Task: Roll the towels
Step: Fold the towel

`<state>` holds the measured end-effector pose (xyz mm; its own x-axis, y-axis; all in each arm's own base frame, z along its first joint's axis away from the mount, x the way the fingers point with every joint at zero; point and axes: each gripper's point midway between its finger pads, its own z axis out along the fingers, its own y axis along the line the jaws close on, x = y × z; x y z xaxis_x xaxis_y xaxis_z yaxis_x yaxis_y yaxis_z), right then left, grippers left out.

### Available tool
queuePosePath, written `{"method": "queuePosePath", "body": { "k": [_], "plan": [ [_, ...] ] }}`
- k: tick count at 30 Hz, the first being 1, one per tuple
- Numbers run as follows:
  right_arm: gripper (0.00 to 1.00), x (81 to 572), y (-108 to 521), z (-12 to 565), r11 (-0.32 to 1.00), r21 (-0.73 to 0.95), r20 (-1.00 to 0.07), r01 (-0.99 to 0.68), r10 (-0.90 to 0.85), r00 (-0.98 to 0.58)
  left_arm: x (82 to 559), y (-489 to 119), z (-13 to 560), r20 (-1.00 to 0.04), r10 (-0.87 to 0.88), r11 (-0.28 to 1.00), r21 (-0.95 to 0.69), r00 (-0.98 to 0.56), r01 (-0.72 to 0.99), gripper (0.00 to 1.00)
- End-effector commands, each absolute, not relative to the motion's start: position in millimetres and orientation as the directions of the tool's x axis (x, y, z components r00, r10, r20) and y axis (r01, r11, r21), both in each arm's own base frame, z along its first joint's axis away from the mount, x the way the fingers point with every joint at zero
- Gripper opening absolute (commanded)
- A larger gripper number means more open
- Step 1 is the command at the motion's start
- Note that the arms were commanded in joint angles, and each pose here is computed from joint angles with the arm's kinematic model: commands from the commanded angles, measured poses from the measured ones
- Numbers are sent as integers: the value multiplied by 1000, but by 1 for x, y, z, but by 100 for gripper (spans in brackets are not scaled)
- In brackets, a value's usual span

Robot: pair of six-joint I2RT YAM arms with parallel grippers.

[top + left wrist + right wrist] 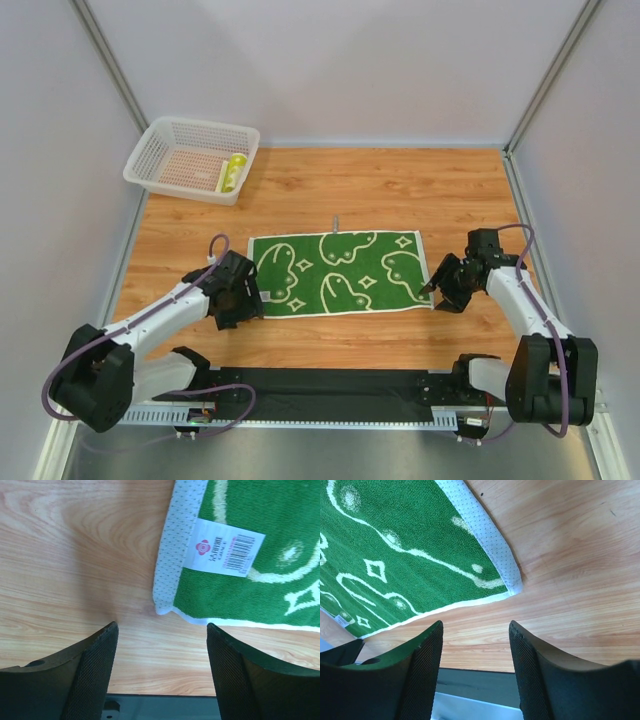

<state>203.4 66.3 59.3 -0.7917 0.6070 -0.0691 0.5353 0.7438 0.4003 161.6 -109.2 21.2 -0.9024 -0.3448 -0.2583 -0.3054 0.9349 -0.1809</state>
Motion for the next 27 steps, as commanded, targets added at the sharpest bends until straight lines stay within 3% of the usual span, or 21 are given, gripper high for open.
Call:
{"method": "queuePosePath", "body": {
  "k": [1, 15, 19, 22, 27],
  "plan": [
    [56, 213, 68, 62, 748, 429, -100, 506, 596, -797, 165, -108, 15, -263, -346, 935, -180, -901, -307, 77],
    [52, 213, 75, 53, 747, 457, -75, 483, 573, -816, 177, -89, 12, -311, -393, 919, -142, -865, -367, 69],
    [52, 214, 76, 51, 746, 458, -66, 484, 571, -818, 178, -90, 6, -286, -382, 924, -124, -879, -362, 62],
    [51, 216, 76, 49, 748, 456, -64, 482, 568, -821, 176, -92, 1, -269, -379, 925, -126, -885, -358, 50],
    [51, 216, 76, 42, 748, 452, -50, 485, 565, -824, 173, -93, -2, -261, -378, 926, -129, -889, -356, 46]
  ]
}}
